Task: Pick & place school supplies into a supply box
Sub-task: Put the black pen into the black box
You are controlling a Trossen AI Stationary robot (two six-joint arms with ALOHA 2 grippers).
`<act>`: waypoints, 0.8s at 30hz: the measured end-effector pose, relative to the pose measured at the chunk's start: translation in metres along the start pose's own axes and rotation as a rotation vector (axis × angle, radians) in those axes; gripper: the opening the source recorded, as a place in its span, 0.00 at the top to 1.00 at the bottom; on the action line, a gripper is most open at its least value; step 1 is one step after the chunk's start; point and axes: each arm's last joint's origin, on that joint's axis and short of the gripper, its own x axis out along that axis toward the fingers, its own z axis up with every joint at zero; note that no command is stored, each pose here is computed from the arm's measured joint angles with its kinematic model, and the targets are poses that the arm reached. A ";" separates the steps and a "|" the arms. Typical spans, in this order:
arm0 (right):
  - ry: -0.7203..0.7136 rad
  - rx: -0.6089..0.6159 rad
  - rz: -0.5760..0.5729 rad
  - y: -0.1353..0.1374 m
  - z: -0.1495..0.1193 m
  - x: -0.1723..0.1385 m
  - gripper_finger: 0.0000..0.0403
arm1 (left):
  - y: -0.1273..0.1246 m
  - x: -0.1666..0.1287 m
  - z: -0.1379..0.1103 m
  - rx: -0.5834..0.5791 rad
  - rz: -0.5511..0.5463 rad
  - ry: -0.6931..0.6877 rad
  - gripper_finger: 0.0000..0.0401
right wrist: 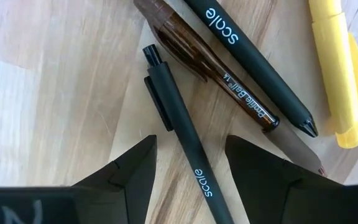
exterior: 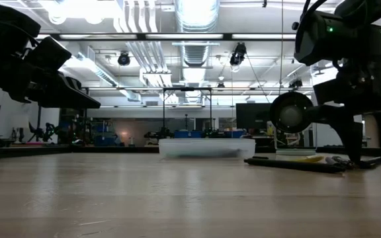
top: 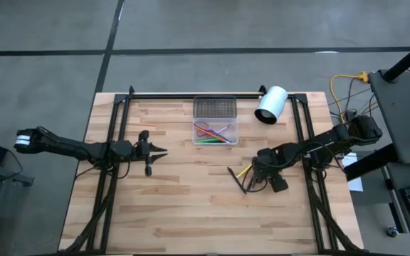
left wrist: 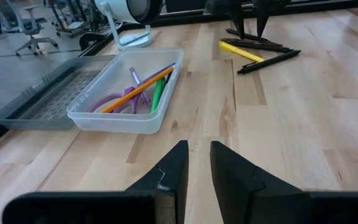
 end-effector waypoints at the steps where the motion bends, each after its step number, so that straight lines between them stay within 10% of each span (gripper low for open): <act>1: 0.000 -0.004 0.000 0.000 0.000 0.000 0.53 | 0.000 0.000 0.000 0.000 0.000 0.000 0.87; 24: 0.001 -0.295 0.027 0.007 -0.005 0.006 0.77 | 0.000 0.000 0.000 0.000 0.000 0.000 0.87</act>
